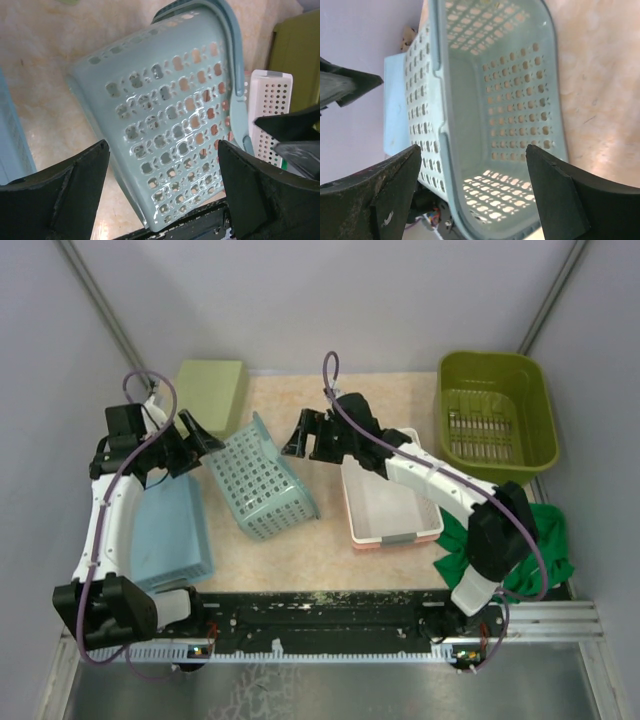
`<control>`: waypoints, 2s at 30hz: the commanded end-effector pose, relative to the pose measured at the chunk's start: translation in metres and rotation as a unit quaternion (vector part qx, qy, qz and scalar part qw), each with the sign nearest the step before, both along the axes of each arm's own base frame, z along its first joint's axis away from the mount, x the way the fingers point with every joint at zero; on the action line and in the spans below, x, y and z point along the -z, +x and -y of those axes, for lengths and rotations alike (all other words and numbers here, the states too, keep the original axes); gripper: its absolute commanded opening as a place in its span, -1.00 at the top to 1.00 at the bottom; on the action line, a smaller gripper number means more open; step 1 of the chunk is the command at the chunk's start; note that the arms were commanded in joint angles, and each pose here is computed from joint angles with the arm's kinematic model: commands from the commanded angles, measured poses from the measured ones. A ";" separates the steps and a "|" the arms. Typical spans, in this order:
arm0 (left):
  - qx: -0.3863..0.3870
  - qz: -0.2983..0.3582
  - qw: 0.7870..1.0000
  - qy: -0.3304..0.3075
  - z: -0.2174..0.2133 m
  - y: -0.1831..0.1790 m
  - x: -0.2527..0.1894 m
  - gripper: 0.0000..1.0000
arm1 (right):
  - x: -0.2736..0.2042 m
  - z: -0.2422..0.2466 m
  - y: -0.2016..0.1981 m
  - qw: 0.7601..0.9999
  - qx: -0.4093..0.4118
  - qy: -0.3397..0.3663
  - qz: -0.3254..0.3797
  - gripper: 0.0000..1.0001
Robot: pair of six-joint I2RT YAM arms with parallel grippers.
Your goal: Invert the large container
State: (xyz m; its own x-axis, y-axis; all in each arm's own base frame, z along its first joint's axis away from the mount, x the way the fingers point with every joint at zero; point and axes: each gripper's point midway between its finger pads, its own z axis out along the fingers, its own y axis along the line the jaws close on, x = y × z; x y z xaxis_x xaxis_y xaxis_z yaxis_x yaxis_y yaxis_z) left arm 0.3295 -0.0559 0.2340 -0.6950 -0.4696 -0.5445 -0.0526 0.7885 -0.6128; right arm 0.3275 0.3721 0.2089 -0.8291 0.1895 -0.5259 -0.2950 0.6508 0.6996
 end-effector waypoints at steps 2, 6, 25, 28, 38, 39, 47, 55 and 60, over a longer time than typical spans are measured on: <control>-0.085 -0.050 0.995 0.009 -0.014 -0.025 0.022 -0.81 | -0.068 0.012 -0.012 0.982 -0.051 -0.066 0.169 -0.65; -0.078 -0.015 0.996 -0.051 0.003 -0.029 0.024 -0.81 | -0.073 0.002 -0.026 0.959 -0.083 -0.134 0.236 -0.51; -0.001 -0.039 0.990 -0.132 0.035 -0.043 0.048 -0.93 | -0.040 -0.012 -0.048 0.926 -0.136 -0.236 0.260 -0.15; -0.001 -0.041 0.990 -0.133 0.035 -0.042 0.050 -0.93 | -0.023 -0.018 -0.046 0.926 -0.148 -0.247 0.244 -0.05; 0.038 -0.020 0.985 -0.168 0.047 -0.034 0.033 -0.88 | -0.011 -0.015 -0.042 0.933 -0.122 -0.254 0.226 0.74; 0.047 -0.011 0.984 -0.174 0.049 -0.032 0.025 -0.88 | -0.014 -0.016 -0.042 0.937 -0.118 -0.241 0.224 0.77; 0.109 0.061 0.971 -0.205 0.062 -0.026 -0.043 -0.86 | -0.028 -0.004 -0.034 0.985 -0.075 -0.070 0.138 1.00; 0.131 0.080 0.964 -0.218 0.074 -0.017 -0.062 -0.87 | -0.006 0.011 -0.024 0.997 -0.025 0.048 0.051 1.00; 0.129 0.084 0.964 -0.218 0.076 -0.011 -0.067 -0.87 | 0.024 0.012 -0.020 0.995 0.017 0.095 -0.023 1.00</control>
State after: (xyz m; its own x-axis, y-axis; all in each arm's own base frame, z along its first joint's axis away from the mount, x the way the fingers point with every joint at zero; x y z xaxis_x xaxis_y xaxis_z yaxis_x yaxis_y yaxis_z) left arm 0.3132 -0.1272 0.2825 -0.7525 -0.5117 -0.4146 0.1828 0.4425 -0.8780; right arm 0.3081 0.3570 0.1986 -0.7839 0.2076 -0.5851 -0.3758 0.5915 0.7134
